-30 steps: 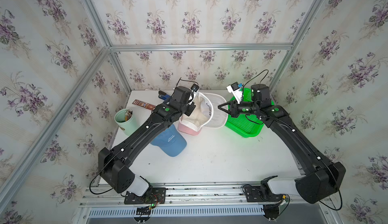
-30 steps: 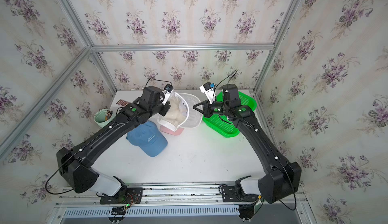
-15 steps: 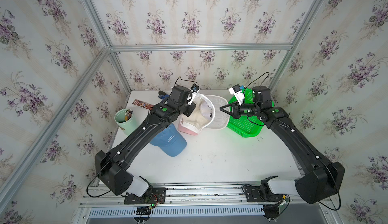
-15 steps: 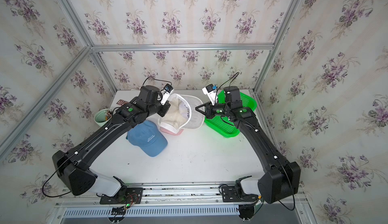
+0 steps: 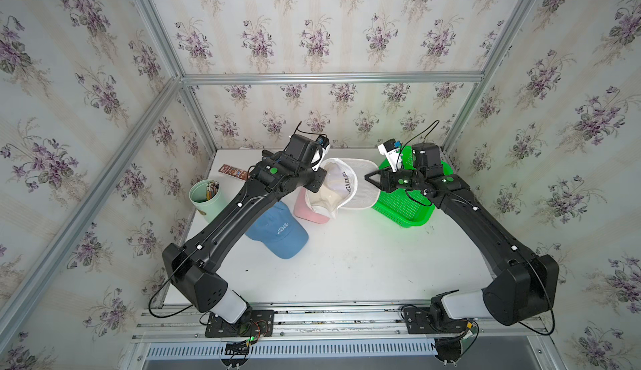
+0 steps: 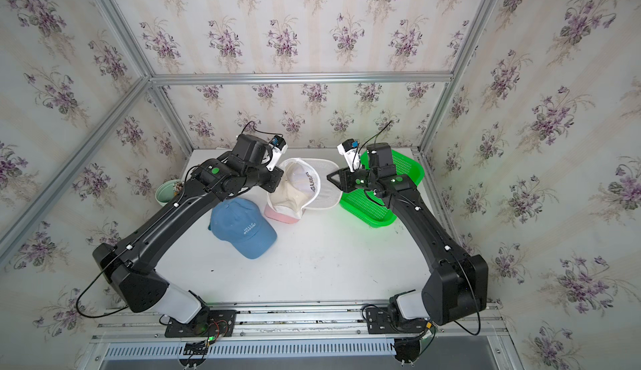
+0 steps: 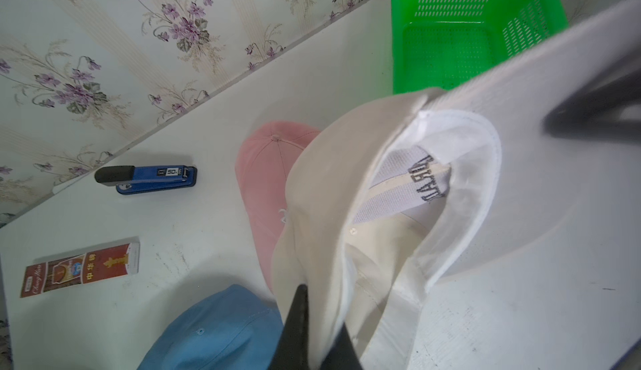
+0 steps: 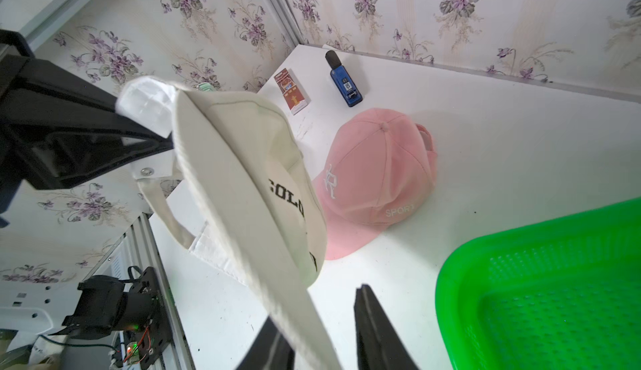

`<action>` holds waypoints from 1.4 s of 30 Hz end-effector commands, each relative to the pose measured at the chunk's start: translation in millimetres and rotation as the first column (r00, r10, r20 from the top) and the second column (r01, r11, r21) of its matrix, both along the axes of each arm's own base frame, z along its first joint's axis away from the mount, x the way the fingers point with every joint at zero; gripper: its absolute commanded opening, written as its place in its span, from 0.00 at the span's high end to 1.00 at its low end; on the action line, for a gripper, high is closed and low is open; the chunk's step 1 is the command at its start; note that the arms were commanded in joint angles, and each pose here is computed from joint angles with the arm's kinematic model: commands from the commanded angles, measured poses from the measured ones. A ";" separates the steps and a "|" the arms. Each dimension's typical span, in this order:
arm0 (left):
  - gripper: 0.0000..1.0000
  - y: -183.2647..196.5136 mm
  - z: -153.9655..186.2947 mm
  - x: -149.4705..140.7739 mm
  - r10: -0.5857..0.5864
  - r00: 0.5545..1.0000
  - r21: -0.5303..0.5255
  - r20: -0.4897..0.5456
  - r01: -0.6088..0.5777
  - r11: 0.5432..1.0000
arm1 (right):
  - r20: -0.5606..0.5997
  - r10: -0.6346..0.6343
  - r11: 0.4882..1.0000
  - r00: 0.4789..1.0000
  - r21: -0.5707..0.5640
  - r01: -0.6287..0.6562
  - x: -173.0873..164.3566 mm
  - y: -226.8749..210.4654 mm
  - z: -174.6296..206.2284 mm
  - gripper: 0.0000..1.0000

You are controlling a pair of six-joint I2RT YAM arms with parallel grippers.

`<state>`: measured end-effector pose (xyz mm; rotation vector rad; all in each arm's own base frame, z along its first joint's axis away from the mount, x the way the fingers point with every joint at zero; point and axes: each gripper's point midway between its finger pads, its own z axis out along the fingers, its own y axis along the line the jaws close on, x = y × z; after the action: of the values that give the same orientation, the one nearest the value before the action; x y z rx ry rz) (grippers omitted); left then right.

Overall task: Turn the baseball cap inside out
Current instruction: Turn over the baseball cap.

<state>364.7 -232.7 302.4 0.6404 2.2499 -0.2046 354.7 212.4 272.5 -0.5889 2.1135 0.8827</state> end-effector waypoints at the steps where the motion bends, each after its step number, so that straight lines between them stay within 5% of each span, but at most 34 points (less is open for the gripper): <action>1: 1.00 -6.8 1.3 -4.6 0.031 0.997 -0.079 -0.064 -0.036 0.996 | 0.031 -0.050 0.999 0.998 0.009 0.049 5.0 -4.7 1.7 0.70; 3: 1.00 -14.1 2.5 -5.8 0.014 0.996 -0.113 -0.084 -0.024 0.993 | 0.045 -0.023 0.999 0.999 0.044 0.021 -1.1 -0.4 2.0 0.90; 5: 1.00 -14.2 7.7 -6.0 0.021 0.996 -0.127 -0.086 -0.032 0.991 | 0.074 -0.020 0.997 0.997 0.070 0.015 -6.2 -0.2 2.4 0.99; 7: 1.00 -10.2 15.6 -5.9 0.039 0.997 -0.131 -0.064 -0.047 0.990 | 0.071 -0.042 0.998 0.997 0.049 0.039 -5.7 -4.5 -5.0 0.92; 9: 1.00 -10.8 26.6 -7.1 0.033 0.999 -0.158 -0.038 -0.039 0.987 | 0.055 -0.060 0.998 0.997 0.010 0.059 -1.4 -8.6 -14.5 0.70; 14: 1.00 -20.6 36.5 -10.5 -0.012 0.999 -0.196 -0.048 0.003 0.981 | 0.096 -0.038 0.999 0.995 0.012 0.037 -2.3 -6.9 -8.1 0.54; 23: 1.00 -24.7 37.8 -13.3 -0.041 0.996 -0.223 -0.077 0.023 0.974 | 0.189 -0.116 0.991 0.975 -0.040 0.126 -3.3 -27.2 9.4 0.51; 30: 1.00 -26.3 36.0 -10.1 -0.029 0.994 -0.231 -0.107 0.004 0.973 | 0.310 -0.097 0.992 0.946 0.102 0.068 -46.8 -11.7 39.9 0.75; 35: 1.00 -29.5 40.2 -6.8 -0.021 0.993 -0.247 -0.117 -0.008 0.969 | 0.381 0.009 0.970 0.924 0.221 -0.100 -95.1 41.7 49.1 0.92; 42: 1.00 -34.6 43.8 -10.2 -0.022 0.990 -0.281 -0.137 -0.018 0.959 | 0.400 -0.067 0.974 0.914 0.224 -0.027 -75.0 96.1 37.4 1.00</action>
<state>357.6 -265.4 339.6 0.5079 2.3012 -0.5372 255.2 305.8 286.9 -0.7130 1.7030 0.9419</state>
